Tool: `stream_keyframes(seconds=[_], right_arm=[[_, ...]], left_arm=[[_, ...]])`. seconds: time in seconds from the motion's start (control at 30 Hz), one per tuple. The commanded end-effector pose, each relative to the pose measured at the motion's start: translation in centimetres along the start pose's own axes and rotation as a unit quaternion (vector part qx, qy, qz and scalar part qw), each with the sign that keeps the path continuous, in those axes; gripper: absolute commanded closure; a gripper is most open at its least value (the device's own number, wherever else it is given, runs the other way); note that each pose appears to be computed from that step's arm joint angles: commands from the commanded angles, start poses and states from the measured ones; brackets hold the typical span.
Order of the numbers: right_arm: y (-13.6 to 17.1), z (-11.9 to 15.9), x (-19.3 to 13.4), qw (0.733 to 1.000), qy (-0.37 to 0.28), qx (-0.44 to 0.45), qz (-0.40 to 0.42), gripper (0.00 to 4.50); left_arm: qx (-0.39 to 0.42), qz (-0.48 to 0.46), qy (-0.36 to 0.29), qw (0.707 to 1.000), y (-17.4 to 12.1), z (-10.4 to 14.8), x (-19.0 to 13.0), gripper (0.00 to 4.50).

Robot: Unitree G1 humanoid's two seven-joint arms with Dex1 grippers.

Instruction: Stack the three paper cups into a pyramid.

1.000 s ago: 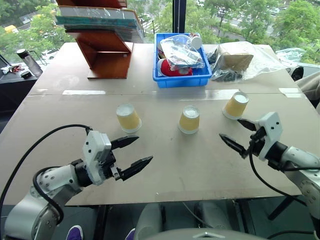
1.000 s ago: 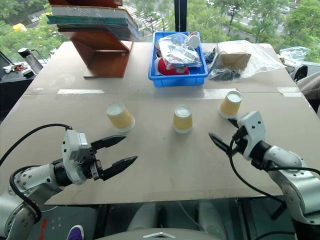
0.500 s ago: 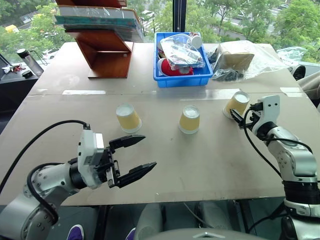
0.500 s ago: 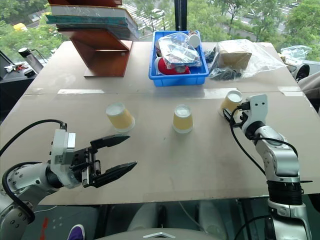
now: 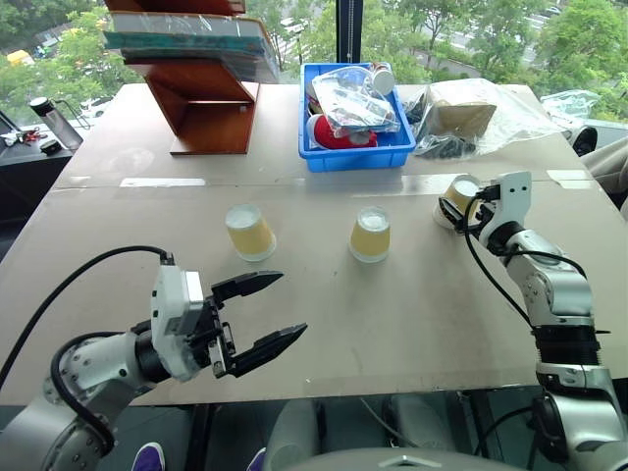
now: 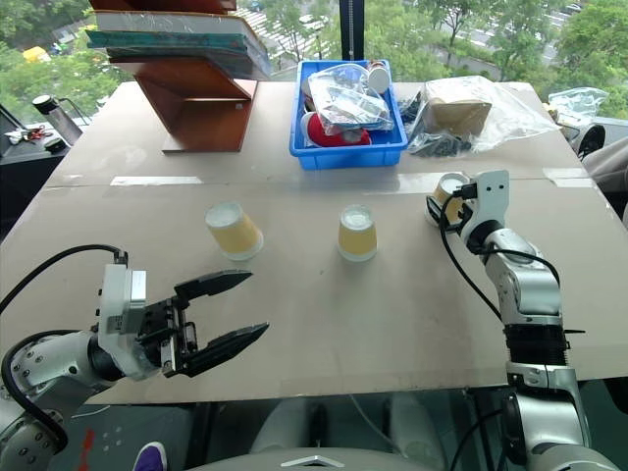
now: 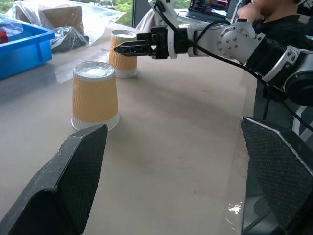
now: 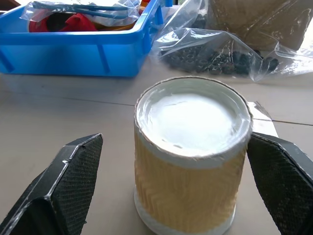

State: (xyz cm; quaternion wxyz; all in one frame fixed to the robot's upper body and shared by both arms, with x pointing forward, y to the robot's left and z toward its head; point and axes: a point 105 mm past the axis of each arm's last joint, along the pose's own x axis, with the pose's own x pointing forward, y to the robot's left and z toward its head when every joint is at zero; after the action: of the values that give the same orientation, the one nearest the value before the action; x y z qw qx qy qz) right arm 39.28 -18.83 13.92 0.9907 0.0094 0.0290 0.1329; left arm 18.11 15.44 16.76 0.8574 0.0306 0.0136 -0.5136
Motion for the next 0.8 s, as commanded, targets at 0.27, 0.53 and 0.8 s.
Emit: stream_keyframes(seconds=[0.27, 0.53, 0.8], right_arm=[[-1.1, 1.6, 1.0, 0.999, -0.037, 0.003, -0.015, 2.0], [0.0, 2.5, -0.5, 0.997, -0.044, -0.041, 0.045, 2.21], [5.2, 1.2, -7.8, 0.959, 0.006, -0.12, 0.256, 2.21]], left_arm=[[0.027, 0.007, -0.006, 1.0, -0.6, 0.7, -0.3, 0.0], [0.026, 0.009, -0.005, 1.0, -0.6, 0.4, -0.3, 0.0], [0.019, 0.0, 0.002, 1.0, -0.3, -0.5, -0.6, 0.0]])
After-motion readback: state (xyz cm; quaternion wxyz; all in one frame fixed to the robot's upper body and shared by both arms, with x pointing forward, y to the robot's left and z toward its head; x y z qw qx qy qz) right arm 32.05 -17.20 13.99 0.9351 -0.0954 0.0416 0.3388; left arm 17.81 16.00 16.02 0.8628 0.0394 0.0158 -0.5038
